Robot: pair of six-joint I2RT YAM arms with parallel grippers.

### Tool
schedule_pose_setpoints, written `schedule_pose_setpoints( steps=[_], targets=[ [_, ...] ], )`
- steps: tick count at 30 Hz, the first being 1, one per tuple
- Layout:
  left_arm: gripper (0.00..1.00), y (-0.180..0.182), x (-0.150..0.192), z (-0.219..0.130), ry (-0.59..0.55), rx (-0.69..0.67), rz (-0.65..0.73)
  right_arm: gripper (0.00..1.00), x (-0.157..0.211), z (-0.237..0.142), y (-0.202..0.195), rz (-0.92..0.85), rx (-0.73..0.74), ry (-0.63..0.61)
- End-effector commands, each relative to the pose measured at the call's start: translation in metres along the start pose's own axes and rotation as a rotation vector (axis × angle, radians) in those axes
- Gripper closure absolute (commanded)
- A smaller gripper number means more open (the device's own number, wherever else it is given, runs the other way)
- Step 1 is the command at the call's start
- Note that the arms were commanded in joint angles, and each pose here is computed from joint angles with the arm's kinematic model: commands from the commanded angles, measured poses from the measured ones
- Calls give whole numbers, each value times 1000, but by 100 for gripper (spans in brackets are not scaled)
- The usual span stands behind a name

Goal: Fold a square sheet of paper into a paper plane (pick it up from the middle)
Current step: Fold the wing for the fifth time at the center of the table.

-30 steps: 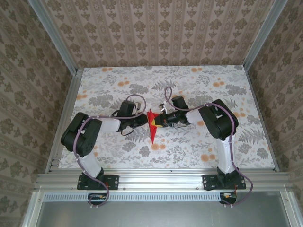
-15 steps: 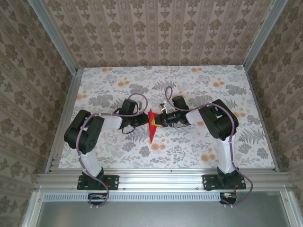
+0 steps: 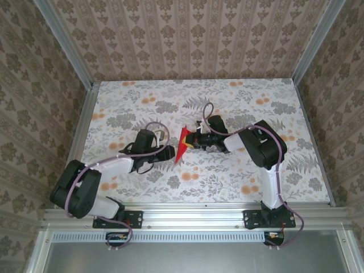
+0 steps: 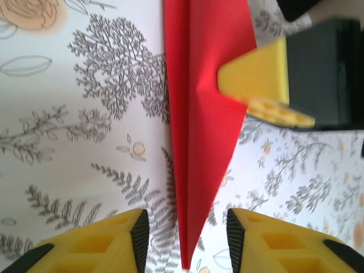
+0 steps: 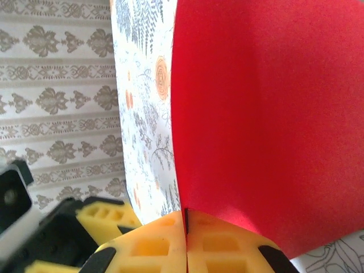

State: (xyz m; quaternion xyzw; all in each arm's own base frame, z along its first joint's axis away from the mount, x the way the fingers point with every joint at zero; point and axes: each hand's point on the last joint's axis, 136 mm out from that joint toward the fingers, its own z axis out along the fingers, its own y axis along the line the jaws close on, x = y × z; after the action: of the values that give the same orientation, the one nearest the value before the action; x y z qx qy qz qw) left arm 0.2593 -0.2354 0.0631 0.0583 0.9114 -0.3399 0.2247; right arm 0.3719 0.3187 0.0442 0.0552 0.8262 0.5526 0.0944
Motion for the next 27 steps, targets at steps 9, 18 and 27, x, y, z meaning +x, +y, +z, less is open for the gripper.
schedule_pose_setpoints(
  steps=[9,18,27],
  targets=[
    [56,-3,3,6,4,-124,285,93,-13,-1,16,47,-13,-53],
    [69,-4,8,21,28,-139,315,93,-13,-1,17,57,-17,-49],
    [80,4,9,28,30,-200,339,93,-12,0,17,58,-16,-46]
  ],
)
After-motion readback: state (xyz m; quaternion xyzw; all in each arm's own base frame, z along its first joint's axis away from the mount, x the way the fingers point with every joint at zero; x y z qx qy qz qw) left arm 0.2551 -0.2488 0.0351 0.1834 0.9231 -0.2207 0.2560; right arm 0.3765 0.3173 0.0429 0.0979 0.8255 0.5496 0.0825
